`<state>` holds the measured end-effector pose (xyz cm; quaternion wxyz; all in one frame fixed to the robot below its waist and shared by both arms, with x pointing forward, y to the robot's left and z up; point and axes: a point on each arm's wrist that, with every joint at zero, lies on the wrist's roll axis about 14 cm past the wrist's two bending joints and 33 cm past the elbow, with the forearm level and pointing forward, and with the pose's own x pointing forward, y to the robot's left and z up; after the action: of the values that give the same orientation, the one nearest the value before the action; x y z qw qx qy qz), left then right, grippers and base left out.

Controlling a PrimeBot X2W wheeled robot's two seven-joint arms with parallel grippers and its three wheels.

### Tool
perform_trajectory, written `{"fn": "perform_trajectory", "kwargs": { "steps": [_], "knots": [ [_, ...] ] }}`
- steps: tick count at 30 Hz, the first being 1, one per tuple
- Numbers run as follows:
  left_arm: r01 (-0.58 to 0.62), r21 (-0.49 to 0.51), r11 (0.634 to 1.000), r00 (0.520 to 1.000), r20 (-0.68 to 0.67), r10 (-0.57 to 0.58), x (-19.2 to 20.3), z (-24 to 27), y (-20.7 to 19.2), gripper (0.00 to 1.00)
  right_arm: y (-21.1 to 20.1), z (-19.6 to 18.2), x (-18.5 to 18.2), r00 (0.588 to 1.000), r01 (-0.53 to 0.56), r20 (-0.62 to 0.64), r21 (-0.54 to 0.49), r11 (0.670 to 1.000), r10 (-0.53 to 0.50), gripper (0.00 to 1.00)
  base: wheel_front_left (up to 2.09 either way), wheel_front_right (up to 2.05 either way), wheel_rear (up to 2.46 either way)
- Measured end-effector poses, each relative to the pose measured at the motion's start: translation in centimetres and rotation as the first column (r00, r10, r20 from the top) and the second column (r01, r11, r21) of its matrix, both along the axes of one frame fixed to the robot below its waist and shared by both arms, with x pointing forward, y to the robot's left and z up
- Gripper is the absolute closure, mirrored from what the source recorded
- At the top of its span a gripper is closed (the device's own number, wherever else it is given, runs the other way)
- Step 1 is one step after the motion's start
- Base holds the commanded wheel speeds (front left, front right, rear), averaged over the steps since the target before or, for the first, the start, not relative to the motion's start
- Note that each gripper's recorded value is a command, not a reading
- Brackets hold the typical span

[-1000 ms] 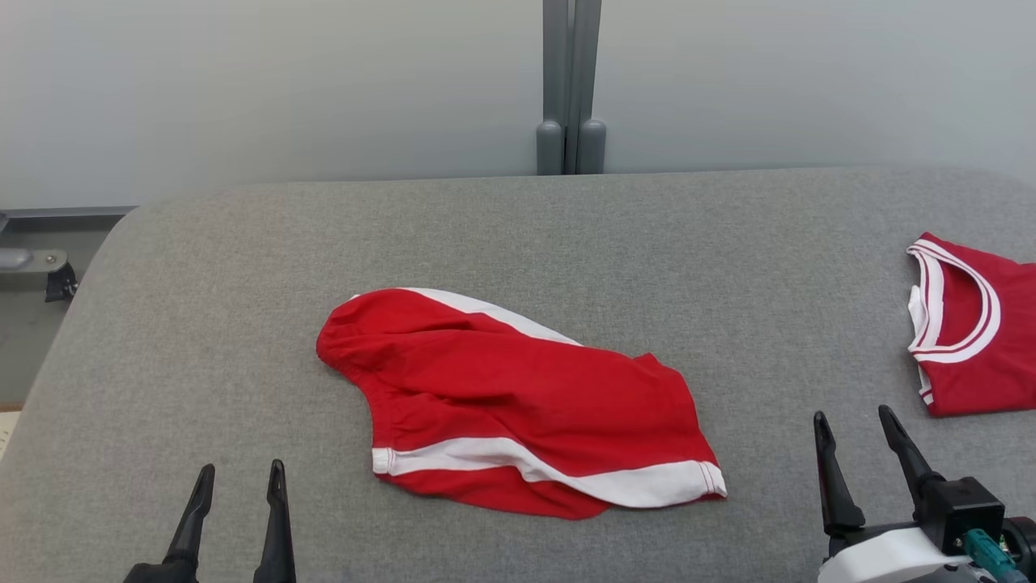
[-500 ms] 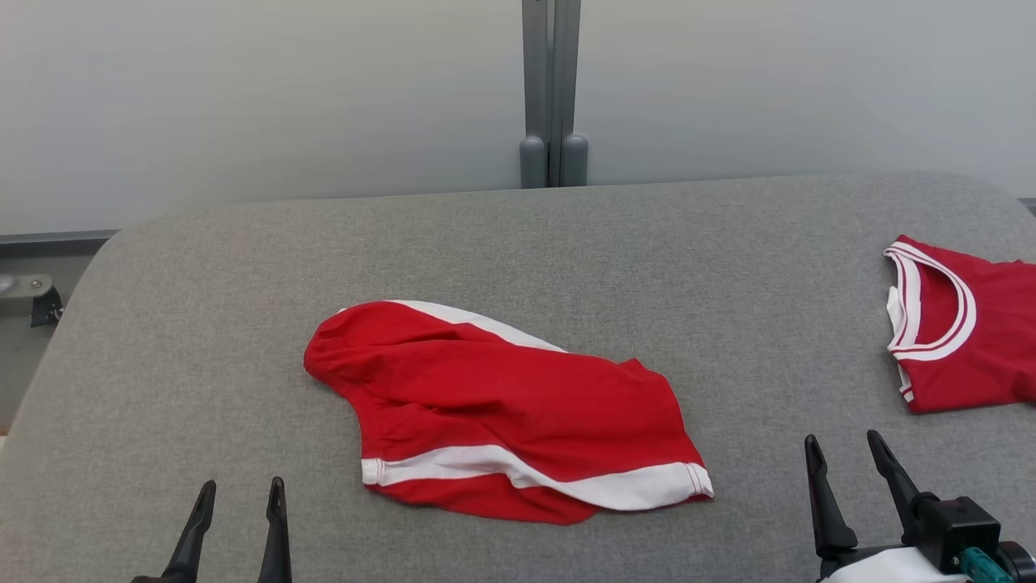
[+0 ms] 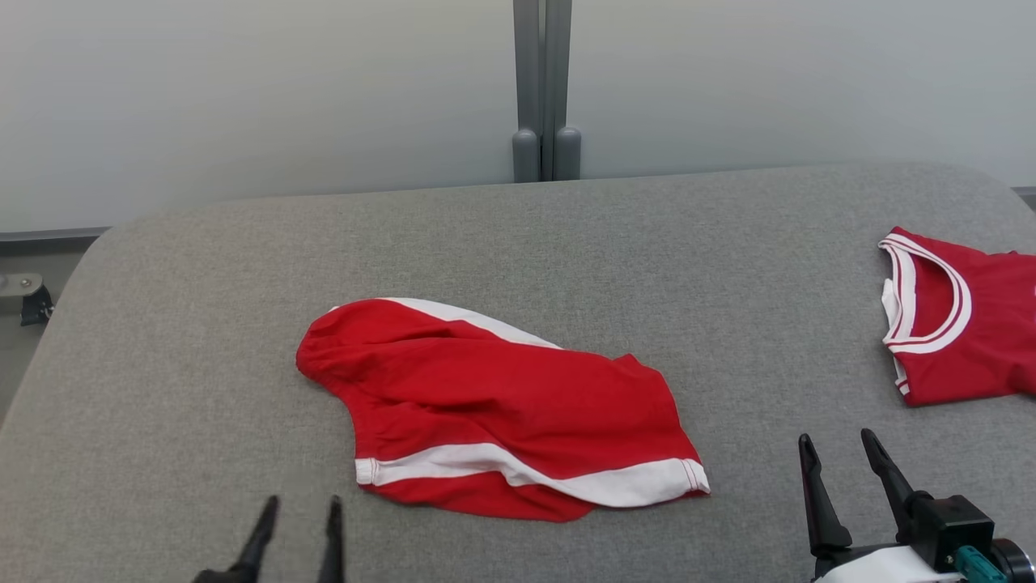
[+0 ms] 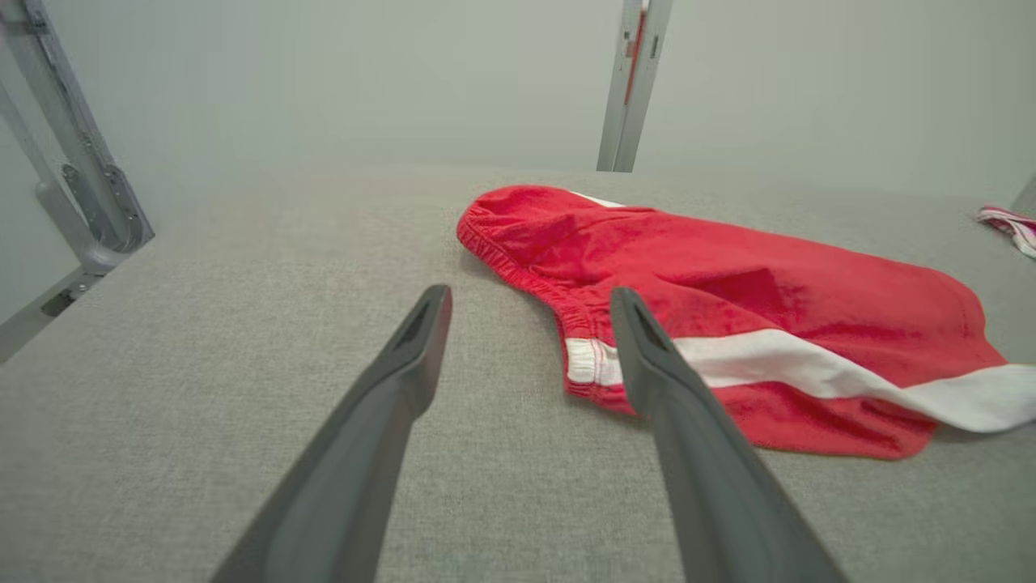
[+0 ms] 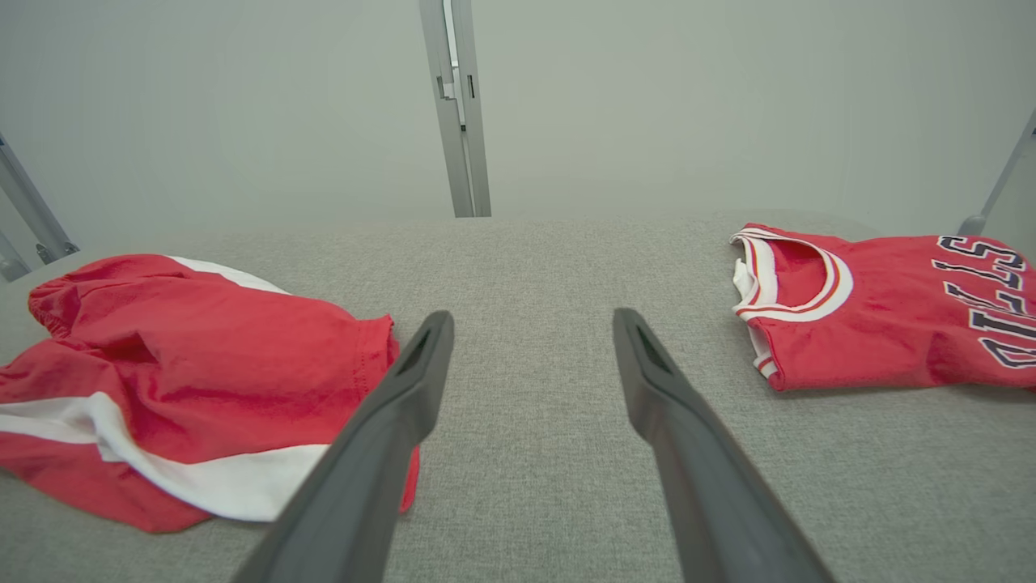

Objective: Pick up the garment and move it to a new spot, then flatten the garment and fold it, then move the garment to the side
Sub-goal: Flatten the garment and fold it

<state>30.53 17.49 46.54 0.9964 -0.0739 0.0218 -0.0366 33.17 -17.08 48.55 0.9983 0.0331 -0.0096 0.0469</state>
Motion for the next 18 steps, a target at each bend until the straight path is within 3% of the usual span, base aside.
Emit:
{"fn": "perform_trajectory", "kwargs": {
  "steps": [3, 7, 15, 18],
  "knots": [
    [0.137, -0.012, 0.99, 0.985, -0.108, -0.138, 0.5, -2.3, -3.2, 0.0, 0.3, -0.1, 0.2, 1.0, -0.009, -0.003, -0.004, 1.0, 0.009, 0.0, 0.0, 0.0, 0.0],
    [0.192, -0.05, 0.98, 0.962, -0.187, -0.198, 2.2, -3.6, -4.1, 0.0, 0.5, 0.0, 0.6, 1.0, -0.016, -0.001, -0.007, 1.0, 0.016, 0.0, 0.0, 0.0, 0.0],
    [0.166, -0.217, 0.962, 0.921, -0.315, -0.23, 4.1, -6.0, -4.9, 0.0, -0.4, -0.6, 0.0, 1.0, 0.016, -0.021, -0.011, 1.0, -0.017, 0.0, 0.0, 0.0, 0.0],
    [0.165, -0.233, 0.958, 0.91, -0.338, -0.238, 4.7, -6.5, -4.8, 0.0, -0.8, -0.9, -0.2, 0.999, 0.031, -0.029, -0.012, 0.999, -0.031, 0.0, 0.0, 0.0, 0.0]
  ]
}}
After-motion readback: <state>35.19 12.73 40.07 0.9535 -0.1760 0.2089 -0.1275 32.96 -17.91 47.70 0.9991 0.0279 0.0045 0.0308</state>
